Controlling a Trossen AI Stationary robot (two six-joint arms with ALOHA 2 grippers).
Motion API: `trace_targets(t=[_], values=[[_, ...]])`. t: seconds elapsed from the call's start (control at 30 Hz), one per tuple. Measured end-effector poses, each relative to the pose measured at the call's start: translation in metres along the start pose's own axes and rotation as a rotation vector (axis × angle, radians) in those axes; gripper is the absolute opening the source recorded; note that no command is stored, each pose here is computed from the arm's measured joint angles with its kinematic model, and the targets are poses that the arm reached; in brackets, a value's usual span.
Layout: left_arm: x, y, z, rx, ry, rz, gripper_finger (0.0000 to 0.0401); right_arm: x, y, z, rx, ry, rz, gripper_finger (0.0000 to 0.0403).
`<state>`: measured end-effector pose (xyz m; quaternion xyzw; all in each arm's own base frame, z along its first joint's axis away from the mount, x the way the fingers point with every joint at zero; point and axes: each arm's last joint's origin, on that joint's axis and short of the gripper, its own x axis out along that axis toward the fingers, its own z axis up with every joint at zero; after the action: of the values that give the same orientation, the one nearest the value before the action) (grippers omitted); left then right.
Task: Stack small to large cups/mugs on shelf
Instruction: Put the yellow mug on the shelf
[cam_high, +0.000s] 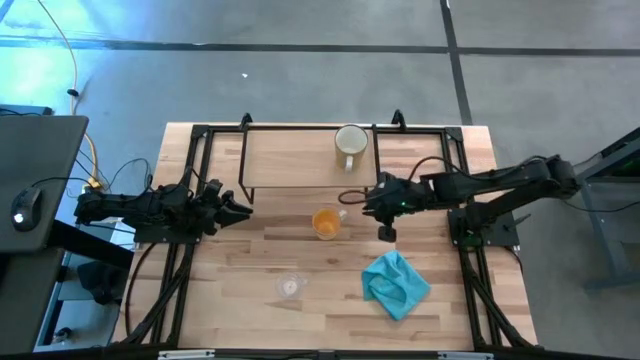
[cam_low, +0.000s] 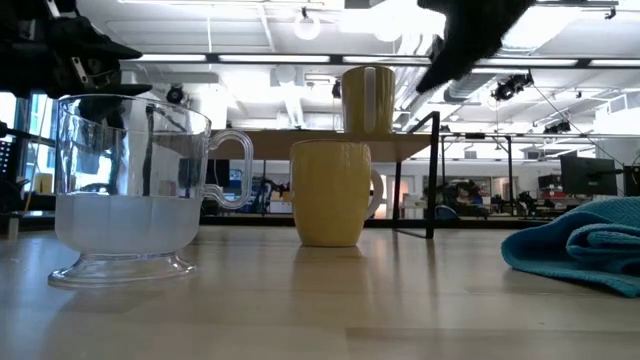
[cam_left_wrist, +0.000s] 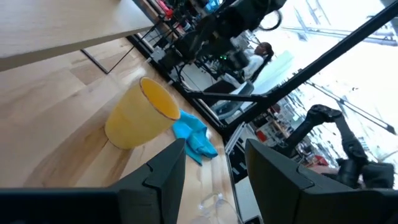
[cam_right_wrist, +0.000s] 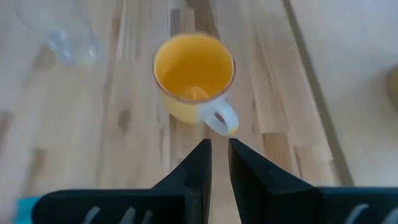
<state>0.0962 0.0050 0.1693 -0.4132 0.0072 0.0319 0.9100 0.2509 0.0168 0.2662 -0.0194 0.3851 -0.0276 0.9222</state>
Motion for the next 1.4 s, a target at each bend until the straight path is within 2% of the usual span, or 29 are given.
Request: trace_targets(t=[0.13, 0.5, 0.63, 0.77, 0.9, 1.17, 1.4], values=[[0.000, 0.000, 0.000, -0.018, -0.001, 0.000, 0.0154, 0.013, -0.004, -0.012, -0.010, -0.004, -0.007, 0.0047], [0.000, 0.000, 0.000, -0.049, -0.011, 0.005, 0.0154, 0.035, -0.020, -0.025, 0.013, -0.092, 0.010, 0.0047], [0.000, 0.000, 0.000, -0.055, -0.011, 0.005, 0.0154, 0.043, -0.024, -0.027, 0.004, -0.084, 0.010, 0.0048], [0.000, 0.000, 0.000, -0.055, -0.012, 0.006, 0.0154, 0.052, -0.025, -0.025, 0.006, -0.103, 0.060, 0.0068], [0.000, 0.000, 0.001, -0.055, -0.014, 0.008, 0.0154, 0.059, -0.026, -0.028, 0.009, -0.081, 0.063, 0.0093], [0.000, 0.000, 0.001, -0.060, -0.017, 0.009, 0.0154, 0.058, -0.017, -0.027, 0.011, -0.082, 0.088, 0.0106], [0.000, 0.000, 0.001, -0.054, -0.017, 0.010, 0.0154, 0.055, 0.008, -0.024, -0.030, -0.084, 0.142, 0.0106]])
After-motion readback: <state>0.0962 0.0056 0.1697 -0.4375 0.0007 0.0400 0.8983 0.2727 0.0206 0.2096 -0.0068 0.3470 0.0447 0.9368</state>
